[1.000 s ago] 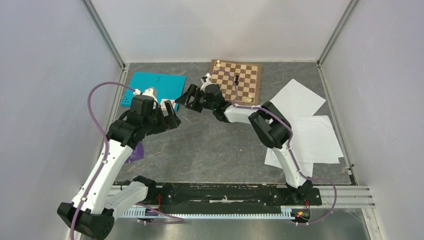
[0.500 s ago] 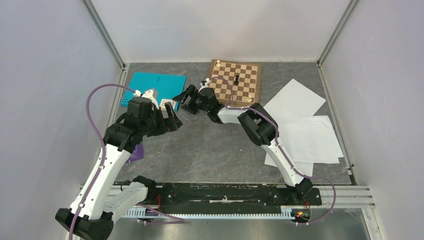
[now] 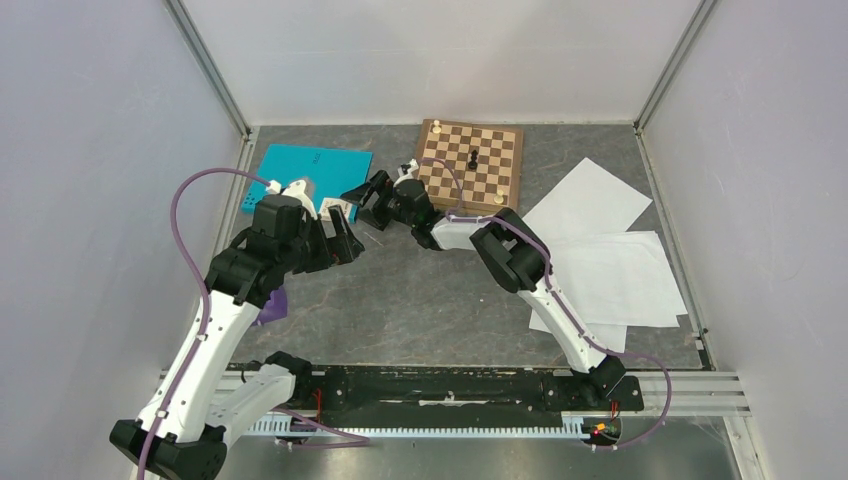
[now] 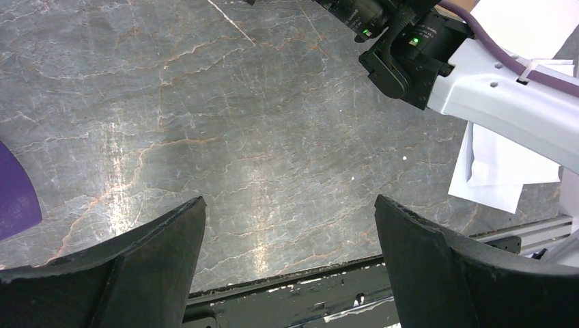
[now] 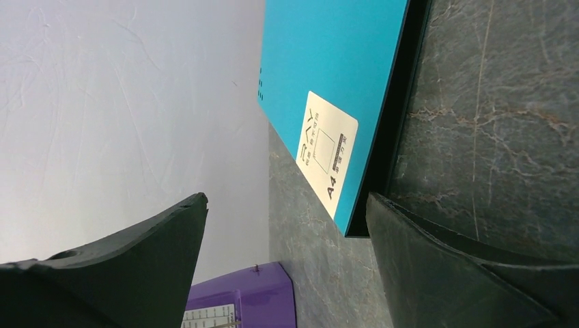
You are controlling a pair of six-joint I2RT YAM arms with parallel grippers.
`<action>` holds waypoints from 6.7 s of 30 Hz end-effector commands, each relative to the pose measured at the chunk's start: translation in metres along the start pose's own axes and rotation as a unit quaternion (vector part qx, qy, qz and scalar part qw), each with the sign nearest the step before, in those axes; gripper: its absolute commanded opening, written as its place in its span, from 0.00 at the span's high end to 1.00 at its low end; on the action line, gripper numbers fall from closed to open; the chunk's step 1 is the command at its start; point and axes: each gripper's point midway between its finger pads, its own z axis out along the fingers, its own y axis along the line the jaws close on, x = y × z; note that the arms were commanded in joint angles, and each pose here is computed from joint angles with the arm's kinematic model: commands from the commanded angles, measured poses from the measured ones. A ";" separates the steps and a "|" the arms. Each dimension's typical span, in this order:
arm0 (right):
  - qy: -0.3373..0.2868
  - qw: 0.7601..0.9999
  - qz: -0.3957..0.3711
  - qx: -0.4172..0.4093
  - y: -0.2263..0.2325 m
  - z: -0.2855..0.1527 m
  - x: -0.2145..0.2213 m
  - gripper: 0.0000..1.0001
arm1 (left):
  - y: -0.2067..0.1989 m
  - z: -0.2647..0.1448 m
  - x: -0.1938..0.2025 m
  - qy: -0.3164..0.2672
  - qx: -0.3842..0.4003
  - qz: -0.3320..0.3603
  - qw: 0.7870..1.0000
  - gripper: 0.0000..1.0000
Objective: Put the files into the folder
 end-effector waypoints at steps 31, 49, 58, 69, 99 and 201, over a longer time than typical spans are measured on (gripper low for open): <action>0.006 1.000 -0.002 -0.023 0.000 0.033 0.022 0.86 | -0.001 -0.019 -0.027 -0.065 -0.019 -0.048 0.997 0.01; 0.014 0.949 -0.302 -0.093 0.193 -0.049 -0.027 1.00 | -0.035 -0.064 -0.097 -0.167 0.023 -0.095 0.981 0.01; 0.015 0.903 -0.422 -0.078 0.243 -0.111 -0.035 1.00 | -0.061 -0.100 -0.164 -0.247 0.038 -0.119 0.961 0.02; -0.003 0.869 -0.494 -0.010 0.211 -0.209 -0.008 1.00 | -0.072 -0.107 -0.188 -0.273 0.053 -0.158 0.947 0.02; -0.120 0.789 -0.599 0.071 0.078 -0.394 0.070 1.00 | -0.035 0.015 -0.095 -0.116 -0.075 -0.275 0.951 0.09; 0.056 0.853 -0.424 0.301 -0.052 -0.350 0.002 0.11 | -0.009 -0.007 -0.133 -0.161 -0.089 -0.010 0.983 0.38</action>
